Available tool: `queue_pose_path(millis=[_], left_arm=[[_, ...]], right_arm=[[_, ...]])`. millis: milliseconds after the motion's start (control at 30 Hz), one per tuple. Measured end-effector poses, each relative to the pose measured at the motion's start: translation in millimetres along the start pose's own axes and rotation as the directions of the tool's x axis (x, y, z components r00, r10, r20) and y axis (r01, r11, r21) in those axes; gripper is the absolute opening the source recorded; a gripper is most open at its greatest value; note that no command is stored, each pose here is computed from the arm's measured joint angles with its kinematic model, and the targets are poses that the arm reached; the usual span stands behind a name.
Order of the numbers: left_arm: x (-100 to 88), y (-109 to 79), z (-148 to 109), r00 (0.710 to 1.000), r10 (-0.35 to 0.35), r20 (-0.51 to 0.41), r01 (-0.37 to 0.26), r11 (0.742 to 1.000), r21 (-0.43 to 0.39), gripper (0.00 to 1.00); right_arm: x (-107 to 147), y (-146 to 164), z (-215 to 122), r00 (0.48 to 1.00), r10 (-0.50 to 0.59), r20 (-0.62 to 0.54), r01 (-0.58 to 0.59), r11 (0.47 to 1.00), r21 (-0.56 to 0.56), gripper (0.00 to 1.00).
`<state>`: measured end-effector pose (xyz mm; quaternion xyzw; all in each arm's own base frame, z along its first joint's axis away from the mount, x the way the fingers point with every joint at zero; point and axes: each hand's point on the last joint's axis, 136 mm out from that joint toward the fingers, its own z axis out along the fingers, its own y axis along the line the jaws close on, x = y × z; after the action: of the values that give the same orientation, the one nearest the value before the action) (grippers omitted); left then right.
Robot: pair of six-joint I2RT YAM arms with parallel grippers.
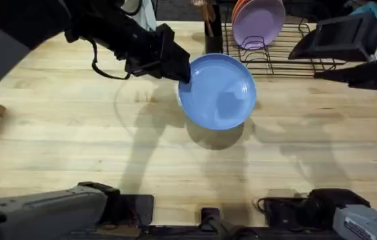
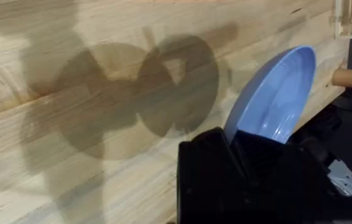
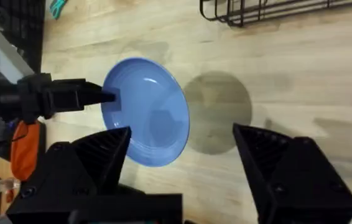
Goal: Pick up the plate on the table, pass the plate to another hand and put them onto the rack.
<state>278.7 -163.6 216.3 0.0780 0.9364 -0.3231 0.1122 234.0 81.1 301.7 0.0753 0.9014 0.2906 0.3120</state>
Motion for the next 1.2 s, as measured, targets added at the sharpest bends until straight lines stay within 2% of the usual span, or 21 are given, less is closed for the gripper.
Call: queue_pose_path(millis=[267,567,600,667,867,1067,1200], left_arm=[[0.0,-0.1,0.0,1.0,0.0,0.0,0.0,1.0,0.0,0.041],[-0.1,-0.1,0.0,1.0,0.0,0.0,0.0,1.0,0.0,0.041],[0.0,-0.1,0.0,1.0,0.0,0.0,0.0,1.0,0.0,0.041],[0.0,-0.1,0.0,1.0,0.0,0.0,0.0,1.0,0.0,0.04],[0.0,-0.1,0.0,1.0,0.0,0.0,0.0,1.0,0.0,0.041],[0.0,-0.1,0.0,1.0,0.0,0.0,0.0,1.0,0.0,0.041],[0.3,0.0,0.0,1.0,-0.001,-0.001,0.001,1.0,0.0,0.041]], right_arm=[[12.6,-8.5,10.2,0.993,0.076,-0.088,-0.074,0.997,0.031,0.992],[22.7,0.3,21.9,0.987,0.034,-0.159,-0.033,0.999,0.011,0.992],[31.5,0.9,45.0,0.966,0.028,-0.258,-0.024,1.0,0.017,0.992],[40.7,3.3,62.2,0.943,0.02,-0.332,-0.014,1.0,0.019,0.992],[48.7,3.2,83.4,0.915,0.015,-0.402,-0.004,1.0,0.028,0.992],[46.2,-0.2,100.9,0.907,0.019,-0.421,-0.005,0.999,0.034,0.986],[47.2,-3.1,106.6,0.9,0.029,-0.435,-0.011,0.999,0.044,0.946]])
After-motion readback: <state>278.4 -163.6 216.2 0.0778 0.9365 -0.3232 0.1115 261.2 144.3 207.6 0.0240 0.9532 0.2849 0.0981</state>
